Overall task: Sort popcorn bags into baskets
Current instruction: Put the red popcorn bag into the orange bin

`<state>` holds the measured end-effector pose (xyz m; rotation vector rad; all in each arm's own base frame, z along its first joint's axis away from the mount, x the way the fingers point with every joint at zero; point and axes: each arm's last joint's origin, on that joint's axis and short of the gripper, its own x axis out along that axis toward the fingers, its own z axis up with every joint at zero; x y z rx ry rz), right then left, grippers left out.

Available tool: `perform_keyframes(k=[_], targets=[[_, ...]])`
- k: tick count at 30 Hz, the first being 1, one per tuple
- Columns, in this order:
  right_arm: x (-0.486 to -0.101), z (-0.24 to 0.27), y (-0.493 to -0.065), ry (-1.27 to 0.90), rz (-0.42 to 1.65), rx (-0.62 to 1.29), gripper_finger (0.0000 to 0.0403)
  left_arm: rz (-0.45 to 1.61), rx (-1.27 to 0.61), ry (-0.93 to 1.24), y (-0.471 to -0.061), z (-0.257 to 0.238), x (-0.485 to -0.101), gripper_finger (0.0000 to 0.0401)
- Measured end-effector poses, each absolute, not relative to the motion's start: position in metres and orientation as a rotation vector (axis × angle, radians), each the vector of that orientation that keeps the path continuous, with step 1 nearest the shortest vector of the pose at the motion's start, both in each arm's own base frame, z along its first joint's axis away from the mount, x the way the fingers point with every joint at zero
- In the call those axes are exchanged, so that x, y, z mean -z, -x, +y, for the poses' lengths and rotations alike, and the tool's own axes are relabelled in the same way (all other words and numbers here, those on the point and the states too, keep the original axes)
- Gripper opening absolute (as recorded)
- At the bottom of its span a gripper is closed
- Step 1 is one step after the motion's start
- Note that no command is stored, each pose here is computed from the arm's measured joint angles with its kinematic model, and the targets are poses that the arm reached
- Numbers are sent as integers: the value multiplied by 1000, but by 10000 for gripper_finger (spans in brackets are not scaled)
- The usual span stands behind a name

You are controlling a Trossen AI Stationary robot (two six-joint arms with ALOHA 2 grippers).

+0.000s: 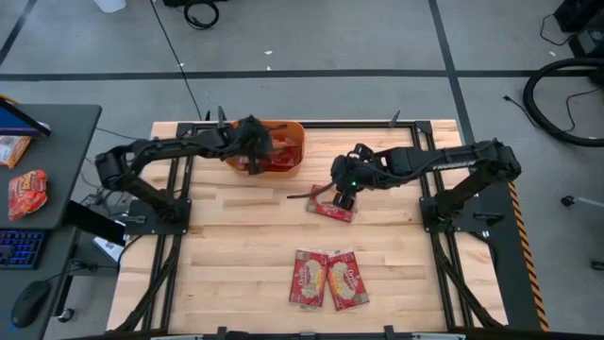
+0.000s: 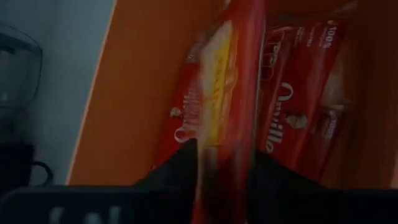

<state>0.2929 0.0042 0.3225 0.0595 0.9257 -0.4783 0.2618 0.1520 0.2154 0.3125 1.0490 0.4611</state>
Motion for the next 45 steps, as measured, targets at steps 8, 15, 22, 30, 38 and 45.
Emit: perform_keyframes(k=[8, 15, 22, 30, 38, 45], targets=[[-322, -7, -293, -93, 940, 460, 160, 1036, -462, -230, -255, 138, -227, 228], [-310, -8, -297, -137, 949, 368, 160, 870, -439, 25, -241, 111, -259, 246], [-269, -4, -299, -116, 952, 295, 161, 780, -342, 294, -249, 78, -266, 247], [-222, -10, -283, -280, 1065, 297, 161, 773, -231, 363, -271, 41, -257, 247], [-188, -12, -274, -306, 1045, 254, 182, 748, -188, 332, -295, 14, -243, 247], [-184, 4, -284, -107, 903, 198, 229, 789, -153, 313, -298, -6, -234, 247]])
